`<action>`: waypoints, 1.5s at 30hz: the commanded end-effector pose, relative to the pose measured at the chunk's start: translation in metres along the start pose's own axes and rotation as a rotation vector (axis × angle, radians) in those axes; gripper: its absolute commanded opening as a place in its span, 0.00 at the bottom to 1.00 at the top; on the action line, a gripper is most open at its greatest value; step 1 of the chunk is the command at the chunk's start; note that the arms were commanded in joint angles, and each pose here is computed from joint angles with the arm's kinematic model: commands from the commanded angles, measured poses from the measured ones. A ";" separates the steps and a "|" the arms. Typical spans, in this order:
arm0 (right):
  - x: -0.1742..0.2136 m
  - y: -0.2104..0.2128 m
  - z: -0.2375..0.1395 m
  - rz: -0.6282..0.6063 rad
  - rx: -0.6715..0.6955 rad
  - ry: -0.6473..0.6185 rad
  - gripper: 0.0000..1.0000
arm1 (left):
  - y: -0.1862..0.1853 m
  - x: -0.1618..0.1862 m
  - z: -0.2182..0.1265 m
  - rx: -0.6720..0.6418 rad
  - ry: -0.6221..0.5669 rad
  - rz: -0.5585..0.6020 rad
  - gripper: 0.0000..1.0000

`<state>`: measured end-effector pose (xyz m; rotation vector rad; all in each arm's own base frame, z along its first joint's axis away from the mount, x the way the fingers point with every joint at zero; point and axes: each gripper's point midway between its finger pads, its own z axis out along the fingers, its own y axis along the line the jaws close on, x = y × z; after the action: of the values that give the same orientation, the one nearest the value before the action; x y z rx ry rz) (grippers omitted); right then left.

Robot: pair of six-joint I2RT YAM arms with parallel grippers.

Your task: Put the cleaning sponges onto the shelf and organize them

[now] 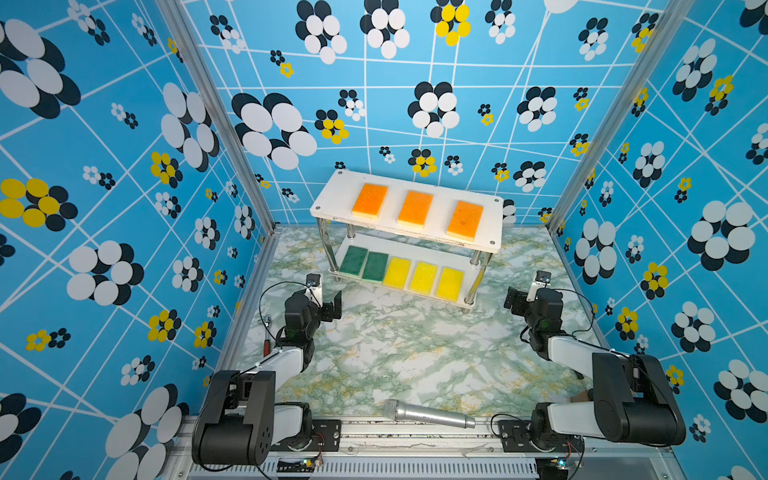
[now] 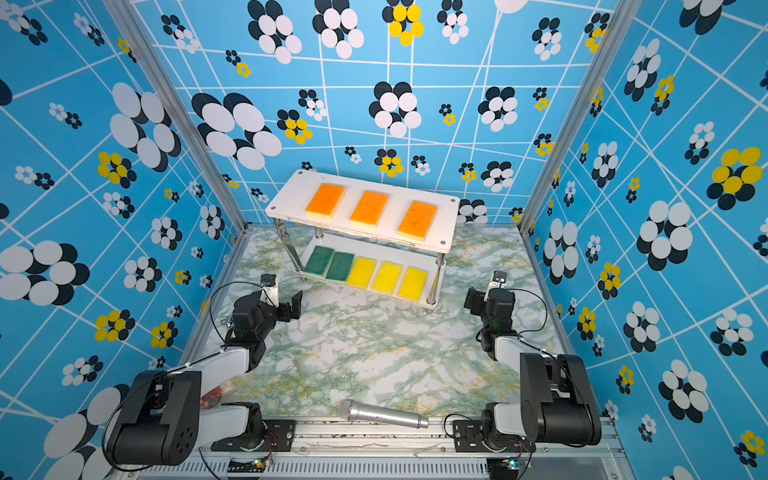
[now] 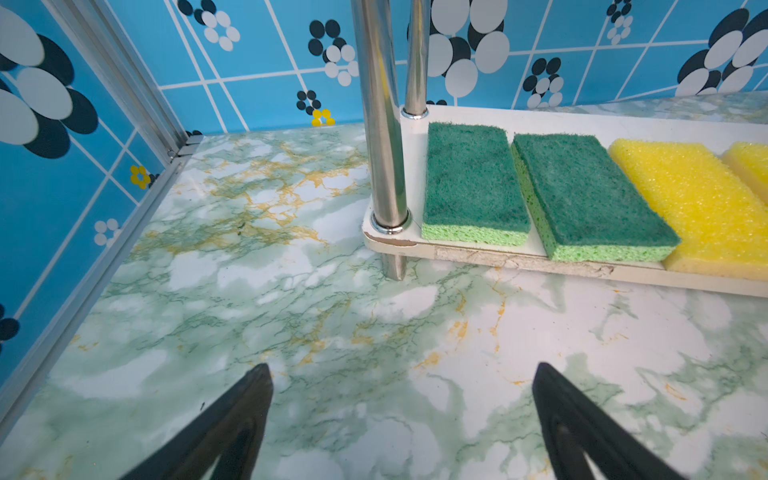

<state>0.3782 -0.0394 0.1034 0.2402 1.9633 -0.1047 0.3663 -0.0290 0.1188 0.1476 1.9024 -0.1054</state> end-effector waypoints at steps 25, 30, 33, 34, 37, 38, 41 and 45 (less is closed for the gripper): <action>0.003 0.013 0.014 -0.037 -0.046 -0.079 0.99 | 0.020 0.013 0.035 -0.061 0.005 -0.055 0.99; 0.003 0.012 0.014 -0.037 -0.043 -0.079 0.99 | 0.020 0.013 0.035 -0.067 0.007 -0.052 0.99; 0.003 0.013 0.014 -0.037 -0.044 -0.078 0.99 | 0.020 0.013 0.035 -0.066 0.007 -0.052 0.99; 0.003 0.013 0.014 -0.037 -0.043 -0.079 0.99 | 0.020 0.013 0.035 -0.067 0.007 -0.052 0.99; 0.003 0.013 0.014 -0.037 -0.044 -0.077 0.99 | 0.020 0.013 0.035 -0.066 0.006 -0.052 0.99; 0.003 0.013 0.014 -0.037 -0.043 -0.079 0.99 | 0.020 0.014 0.035 -0.067 0.009 -0.053 0.99; 0.003 0.013 0.015 -0.039 -0.042 -0.076 0.99 | 0.020 0.013 0.035 -0.067 0.009 -0.052 0.99; 0.003 0.014 0.015 -0.040 -0.044 -0.074 0.99 | 0.020 0.014 0.035 -0.065 0.009 -0.054 0.99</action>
<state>0.3883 -0.0294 0.0885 0.1805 1.9063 -0.0774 0.3939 -0.0175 0.0920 0.0725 1.9211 -0.0847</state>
